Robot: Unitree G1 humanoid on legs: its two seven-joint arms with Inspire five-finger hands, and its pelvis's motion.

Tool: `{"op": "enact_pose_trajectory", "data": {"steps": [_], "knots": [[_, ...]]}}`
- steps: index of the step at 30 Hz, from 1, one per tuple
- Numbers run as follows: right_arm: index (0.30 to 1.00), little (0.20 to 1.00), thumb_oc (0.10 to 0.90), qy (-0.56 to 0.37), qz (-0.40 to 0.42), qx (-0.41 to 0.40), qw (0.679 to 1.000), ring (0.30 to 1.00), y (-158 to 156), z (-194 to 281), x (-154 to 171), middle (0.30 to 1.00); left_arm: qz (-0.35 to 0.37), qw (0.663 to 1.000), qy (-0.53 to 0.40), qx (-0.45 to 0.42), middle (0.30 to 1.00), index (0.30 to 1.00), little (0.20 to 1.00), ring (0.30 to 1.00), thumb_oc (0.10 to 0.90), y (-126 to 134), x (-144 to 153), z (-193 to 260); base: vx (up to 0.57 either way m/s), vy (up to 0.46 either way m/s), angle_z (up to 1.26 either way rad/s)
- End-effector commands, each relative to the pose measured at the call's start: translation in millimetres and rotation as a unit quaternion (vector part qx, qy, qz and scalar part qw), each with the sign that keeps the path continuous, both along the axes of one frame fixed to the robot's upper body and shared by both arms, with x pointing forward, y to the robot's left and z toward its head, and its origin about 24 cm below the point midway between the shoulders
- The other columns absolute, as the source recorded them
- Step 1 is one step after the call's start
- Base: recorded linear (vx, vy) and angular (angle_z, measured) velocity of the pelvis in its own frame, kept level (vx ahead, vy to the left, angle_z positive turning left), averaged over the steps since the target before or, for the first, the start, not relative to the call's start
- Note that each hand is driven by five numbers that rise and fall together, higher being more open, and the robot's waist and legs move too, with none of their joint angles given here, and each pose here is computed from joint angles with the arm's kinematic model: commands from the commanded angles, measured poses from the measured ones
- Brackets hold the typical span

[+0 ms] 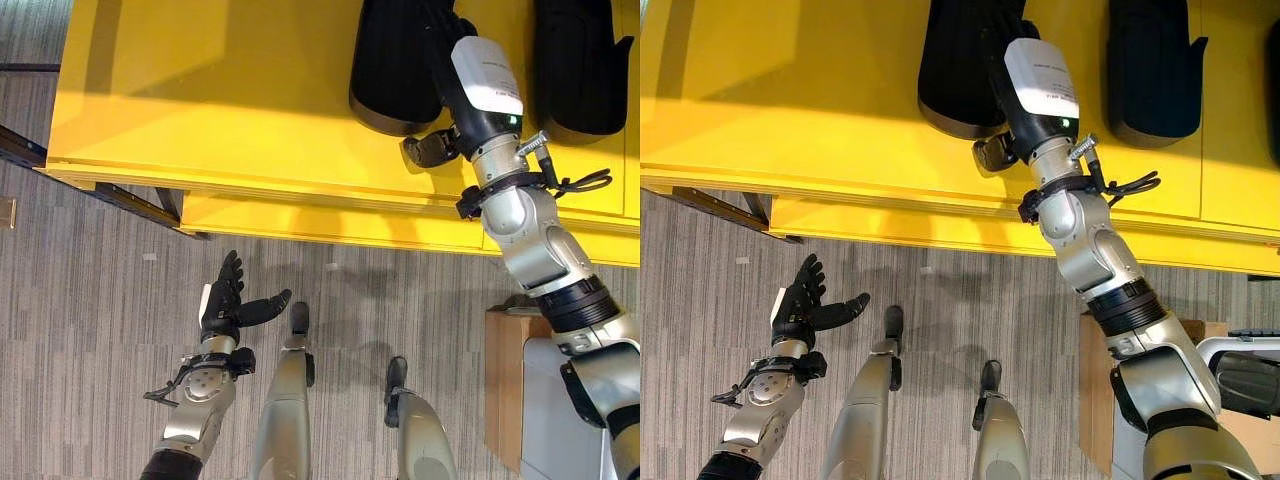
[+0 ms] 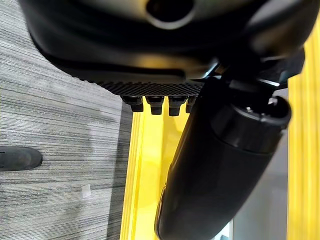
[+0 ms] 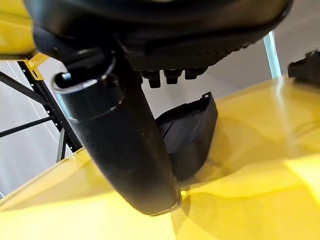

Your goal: Move parts from the plastic box to the shelf.

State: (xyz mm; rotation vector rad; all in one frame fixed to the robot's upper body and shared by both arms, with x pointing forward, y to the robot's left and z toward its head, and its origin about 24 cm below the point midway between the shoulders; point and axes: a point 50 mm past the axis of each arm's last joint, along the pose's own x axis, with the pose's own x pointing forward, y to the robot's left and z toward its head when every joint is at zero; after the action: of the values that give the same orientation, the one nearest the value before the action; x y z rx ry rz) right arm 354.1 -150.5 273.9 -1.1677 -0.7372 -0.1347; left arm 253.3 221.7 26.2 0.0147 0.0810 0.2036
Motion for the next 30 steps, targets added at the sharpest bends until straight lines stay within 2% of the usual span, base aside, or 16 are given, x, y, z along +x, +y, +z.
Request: {"op": "enact_pose_trajectory", "data": {"steps": [1, 18, 29, 30], "knots": [[1.000, 1.000, 0.900, -0.133, -0.002, -0.023, 0.991, 1.000, -1, 67, -17, 1.000, -0.011, 0.996, -0.081, 0.018, 1.000, 1.000, 1.000, 1.000, 0.900, 3, -3, 27, 0.00, 0.000, 0.00], [1.000, 1.000, 0.900, -0.139, -0.034, -0.105, 0.984, 1.000, -10, 82, -20, 1.000, -0.011, 0.996, -0.081, 0.024, 1.000, 1.000, 1.000, 1.000, 0.900, 9, -6, 28, 0.00, 0.000, 0.00], [1.000, 1.000, 0.900, -0.123, -0.043, -0.220, 0.967, 1.000, -10, 86, -29, 1.000, -0.009, 0.996, -0.082, 0.033, 1.000, 1.000, 1.000, 1.000, 0.900, 12, -7, 30, 0.00, 0.000, 0.00], [1.000, 1.000, 0.900, -0.122, -0.042, -0.249, 0.960, 1.000, -8, 86, -33, 1.000, -0.010, 0.996, -0.082, 0.035, 1.000, 1.000, 1.000, 1.000, 0.900, 13, -8, 30, 0.00, 0.000, 0.00]]}}
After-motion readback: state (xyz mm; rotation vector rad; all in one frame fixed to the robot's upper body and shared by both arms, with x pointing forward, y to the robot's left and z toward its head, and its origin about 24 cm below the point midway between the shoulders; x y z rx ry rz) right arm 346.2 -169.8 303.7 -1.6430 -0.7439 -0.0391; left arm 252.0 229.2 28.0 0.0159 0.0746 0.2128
